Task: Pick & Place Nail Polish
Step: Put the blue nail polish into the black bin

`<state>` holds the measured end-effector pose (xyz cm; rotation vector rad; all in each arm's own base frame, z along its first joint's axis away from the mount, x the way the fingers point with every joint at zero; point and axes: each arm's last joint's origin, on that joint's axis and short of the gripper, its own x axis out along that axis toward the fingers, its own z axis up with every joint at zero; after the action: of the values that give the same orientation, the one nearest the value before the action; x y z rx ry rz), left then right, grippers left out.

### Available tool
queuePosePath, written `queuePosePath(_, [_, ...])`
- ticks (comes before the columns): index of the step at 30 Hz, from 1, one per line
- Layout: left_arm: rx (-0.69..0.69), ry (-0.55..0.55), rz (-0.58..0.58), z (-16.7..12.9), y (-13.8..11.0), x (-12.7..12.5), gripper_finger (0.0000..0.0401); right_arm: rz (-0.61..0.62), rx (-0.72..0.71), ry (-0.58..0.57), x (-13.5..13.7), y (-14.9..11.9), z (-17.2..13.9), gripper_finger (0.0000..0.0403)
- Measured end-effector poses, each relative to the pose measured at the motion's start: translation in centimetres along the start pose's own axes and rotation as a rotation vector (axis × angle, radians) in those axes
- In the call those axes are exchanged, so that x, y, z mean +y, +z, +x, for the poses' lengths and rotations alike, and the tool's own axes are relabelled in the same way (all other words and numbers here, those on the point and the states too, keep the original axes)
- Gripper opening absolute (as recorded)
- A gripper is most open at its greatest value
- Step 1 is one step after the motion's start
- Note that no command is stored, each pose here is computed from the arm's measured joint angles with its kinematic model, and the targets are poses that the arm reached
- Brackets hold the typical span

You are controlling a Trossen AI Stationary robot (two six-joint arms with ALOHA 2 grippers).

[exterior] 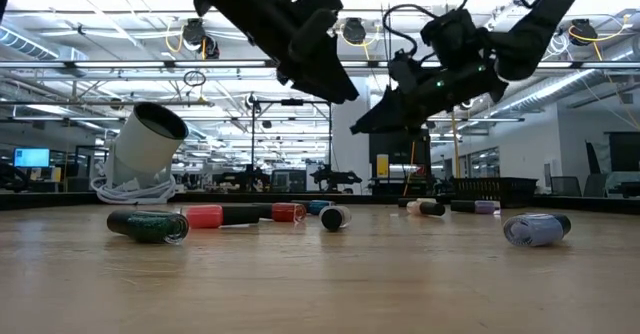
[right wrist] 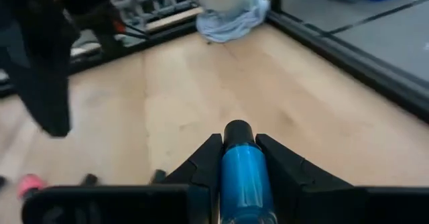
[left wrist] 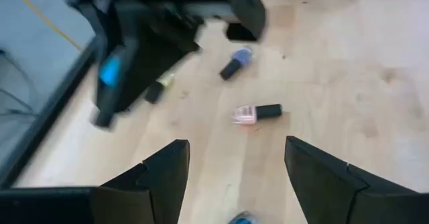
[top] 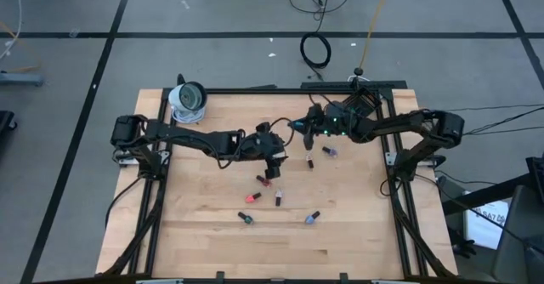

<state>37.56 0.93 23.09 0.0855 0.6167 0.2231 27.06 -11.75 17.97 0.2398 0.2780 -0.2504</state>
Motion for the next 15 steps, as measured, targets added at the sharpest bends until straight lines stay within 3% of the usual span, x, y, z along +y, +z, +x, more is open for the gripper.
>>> queuePosePath(5, [-0.039,-0.084,-0.045,0.4,0.3,1.5,0.0241,-0.048,0.063,-0.112,-0.6,0.9,-2.2,0.0064])
queuePosePath(15, [-0.084,-0.048,-0.113,1.3,-1.6,4.1,0.0241,-0.065,0.07,-0.409,-1.6,-0.5,-8.5,0.0064])
